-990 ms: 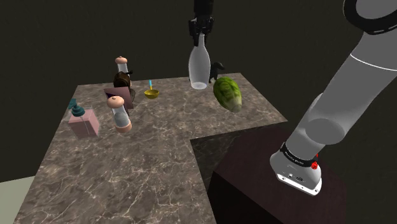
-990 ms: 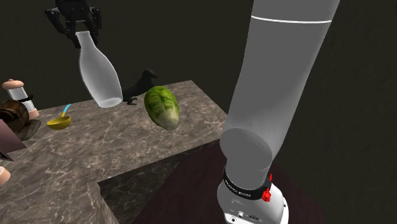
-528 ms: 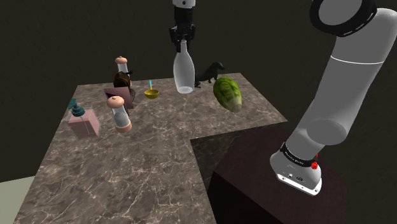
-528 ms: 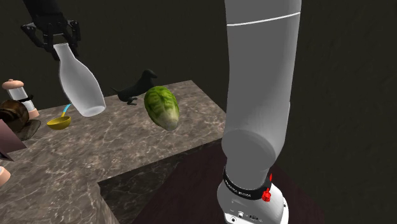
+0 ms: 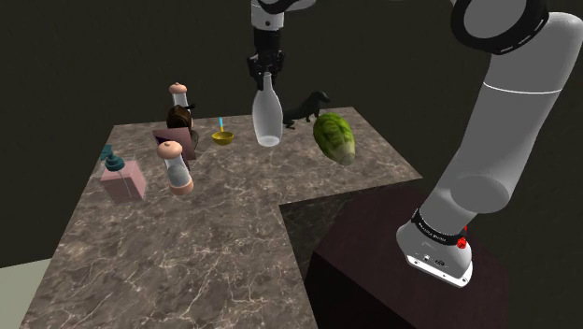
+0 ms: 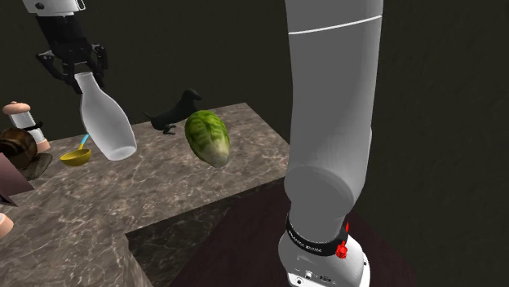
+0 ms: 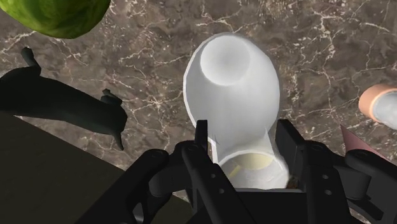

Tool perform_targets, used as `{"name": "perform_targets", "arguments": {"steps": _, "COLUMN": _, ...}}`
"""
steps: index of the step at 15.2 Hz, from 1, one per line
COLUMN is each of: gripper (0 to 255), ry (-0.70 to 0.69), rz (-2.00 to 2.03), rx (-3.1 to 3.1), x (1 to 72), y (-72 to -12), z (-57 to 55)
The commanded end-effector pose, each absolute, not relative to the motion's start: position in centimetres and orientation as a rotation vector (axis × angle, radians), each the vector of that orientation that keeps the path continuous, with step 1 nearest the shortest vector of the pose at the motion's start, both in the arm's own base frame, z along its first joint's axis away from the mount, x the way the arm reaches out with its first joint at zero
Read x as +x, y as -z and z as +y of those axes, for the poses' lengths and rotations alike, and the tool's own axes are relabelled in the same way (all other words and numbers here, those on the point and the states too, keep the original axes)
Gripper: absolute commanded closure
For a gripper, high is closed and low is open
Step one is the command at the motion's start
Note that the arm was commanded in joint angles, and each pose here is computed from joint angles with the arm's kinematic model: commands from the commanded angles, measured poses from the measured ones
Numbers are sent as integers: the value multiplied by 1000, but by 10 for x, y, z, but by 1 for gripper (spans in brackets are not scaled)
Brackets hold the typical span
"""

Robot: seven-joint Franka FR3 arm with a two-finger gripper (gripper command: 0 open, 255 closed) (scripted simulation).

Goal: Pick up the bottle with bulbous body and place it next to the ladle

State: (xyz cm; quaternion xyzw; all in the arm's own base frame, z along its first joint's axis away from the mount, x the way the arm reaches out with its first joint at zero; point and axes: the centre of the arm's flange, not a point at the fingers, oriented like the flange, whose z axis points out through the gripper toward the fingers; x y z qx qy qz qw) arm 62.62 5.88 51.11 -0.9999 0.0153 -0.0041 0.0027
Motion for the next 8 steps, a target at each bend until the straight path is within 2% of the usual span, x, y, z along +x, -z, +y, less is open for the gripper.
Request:
{"name": "perform_targets", "arguments": {"steps": 1, "gripper": 255, "ry": 15, "rz": 48, "rx": -3136, "x": 626, "y": -501, "z": 59}}
{"name": "perform_targets", "arguments": {"steps": 8, "gripper": 255, "ry": 15, "rz": 48, "rx": -3136, "x": 626, "y": -464, "z": 59}}
